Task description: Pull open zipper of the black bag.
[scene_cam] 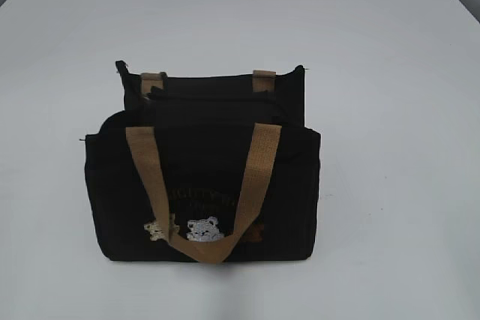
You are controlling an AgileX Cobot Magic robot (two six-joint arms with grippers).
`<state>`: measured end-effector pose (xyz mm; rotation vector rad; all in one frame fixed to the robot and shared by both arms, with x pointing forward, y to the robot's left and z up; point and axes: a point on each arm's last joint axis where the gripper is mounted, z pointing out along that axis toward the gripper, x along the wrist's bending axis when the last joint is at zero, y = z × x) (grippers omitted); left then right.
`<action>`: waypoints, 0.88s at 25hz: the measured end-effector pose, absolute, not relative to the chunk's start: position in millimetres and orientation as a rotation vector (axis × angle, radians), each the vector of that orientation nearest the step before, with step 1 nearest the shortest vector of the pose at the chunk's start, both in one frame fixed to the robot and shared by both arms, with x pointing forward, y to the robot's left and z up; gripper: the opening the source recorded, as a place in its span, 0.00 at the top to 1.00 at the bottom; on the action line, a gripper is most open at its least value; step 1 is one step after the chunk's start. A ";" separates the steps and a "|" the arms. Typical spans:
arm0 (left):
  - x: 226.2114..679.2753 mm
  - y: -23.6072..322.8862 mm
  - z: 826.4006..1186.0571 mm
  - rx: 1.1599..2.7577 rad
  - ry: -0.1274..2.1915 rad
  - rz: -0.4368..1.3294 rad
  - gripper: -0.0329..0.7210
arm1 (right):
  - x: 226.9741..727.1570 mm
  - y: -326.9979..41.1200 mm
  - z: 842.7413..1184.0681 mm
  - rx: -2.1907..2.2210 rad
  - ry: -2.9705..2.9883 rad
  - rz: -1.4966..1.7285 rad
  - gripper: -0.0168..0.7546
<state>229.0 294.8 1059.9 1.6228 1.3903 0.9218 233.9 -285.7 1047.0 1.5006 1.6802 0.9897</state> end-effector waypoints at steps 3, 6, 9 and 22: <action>228.8 294.8 1059.9 1.622 1.390 0.922 0.64 | 232.8 -285.6 1047.0 1.496 1.674 0.994 0.29; 228.8 294.8 1059.9 1.622 1.390 0.922 0.65 | 232.8 -285.6 1047.0 1.496 1.674 0.993 0.29; 228.8 294.8 1059.9 1.622 1.390 0.922 0.65 | 232.8 -285.6 1047.0 1.496 1.674 0.993 0.29; 228.8 294.8 1059.9 1.622 1.390 0.922 0.65 | 232.8 -285.6 1047.0 1.497 1.673 0.994 0.29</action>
